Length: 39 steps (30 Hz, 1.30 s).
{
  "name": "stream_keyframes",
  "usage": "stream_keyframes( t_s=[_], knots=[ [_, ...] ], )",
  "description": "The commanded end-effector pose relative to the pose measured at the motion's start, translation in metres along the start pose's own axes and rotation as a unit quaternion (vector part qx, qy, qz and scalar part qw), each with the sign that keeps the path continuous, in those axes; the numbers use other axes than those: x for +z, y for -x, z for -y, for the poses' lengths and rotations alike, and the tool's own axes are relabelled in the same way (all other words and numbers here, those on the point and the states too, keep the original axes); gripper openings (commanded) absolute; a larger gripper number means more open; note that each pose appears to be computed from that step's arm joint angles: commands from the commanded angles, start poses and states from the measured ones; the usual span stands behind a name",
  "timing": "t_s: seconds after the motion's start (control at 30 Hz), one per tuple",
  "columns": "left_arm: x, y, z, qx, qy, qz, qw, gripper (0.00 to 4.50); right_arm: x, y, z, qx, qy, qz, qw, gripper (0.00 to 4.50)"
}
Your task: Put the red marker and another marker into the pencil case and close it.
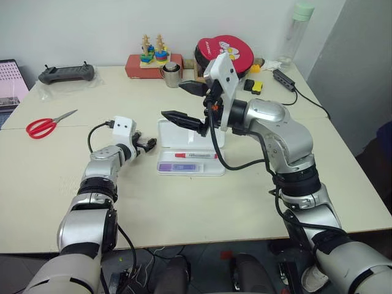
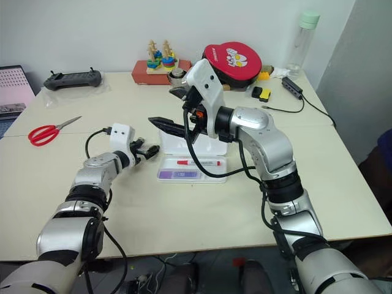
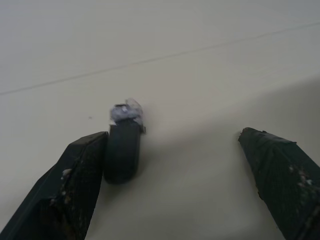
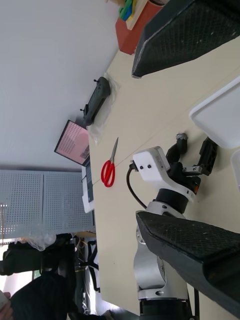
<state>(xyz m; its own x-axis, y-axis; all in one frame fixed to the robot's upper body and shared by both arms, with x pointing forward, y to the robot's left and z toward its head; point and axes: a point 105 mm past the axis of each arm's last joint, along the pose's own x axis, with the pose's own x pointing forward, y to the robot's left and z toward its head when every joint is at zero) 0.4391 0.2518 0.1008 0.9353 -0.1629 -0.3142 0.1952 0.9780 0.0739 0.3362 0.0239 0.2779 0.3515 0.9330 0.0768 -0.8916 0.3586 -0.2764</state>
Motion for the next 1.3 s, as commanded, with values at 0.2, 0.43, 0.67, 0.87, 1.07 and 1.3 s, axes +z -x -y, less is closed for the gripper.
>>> stream_keyframes(
  t_s=[0.2, 0.43, 0.67, 0.87, 1.07, 1.3],
  knots=[
    [-0.01, 0.001, -0.01, 0.032, 0.013, -0.014, 0.999, 2.68, 0.016, 0.011, 0.003, -0.021, 0.018, 0.024, 0.999, 4.5],
    [-0.008, 0.001, -0.014, 0.048, 0.031, 0.0, 0.998, 1.28, 0.015, 0.013, 0.004, -0.023, 0.015, 0.022, 0.999, 4.5],
    [0.011, 0.007, -0.028, 0.078, 0.073, 0.053, 0.993, 0.45, 0.015, 0.016, 0.004, -0.018, 0.012, 0.025, 0.999, 4.5],
    [0.1, 0.031, 0.017, -0.091, 0.045, 0.251, 0.963, 0.43, 0.021, 0.04, 0.004, -0.001, -0.002, 0.04, 0.999, 4.5],
    [0.127, 0.092, 0.126, -0.386, -0.079, 0.286, 0.873, 0.43, 0.012, 0.077, 0.005, 0.015, -0.003, 0.01, 1.0, 4.5],
    [0.048, 0.088, 0.182, -0.514, -0.227, 0.104, 0.82, 0.43, -0.025, 0.114, 0.006, -0.01, -0.002, -0.083, 0.996, 4.5]
  ],
)
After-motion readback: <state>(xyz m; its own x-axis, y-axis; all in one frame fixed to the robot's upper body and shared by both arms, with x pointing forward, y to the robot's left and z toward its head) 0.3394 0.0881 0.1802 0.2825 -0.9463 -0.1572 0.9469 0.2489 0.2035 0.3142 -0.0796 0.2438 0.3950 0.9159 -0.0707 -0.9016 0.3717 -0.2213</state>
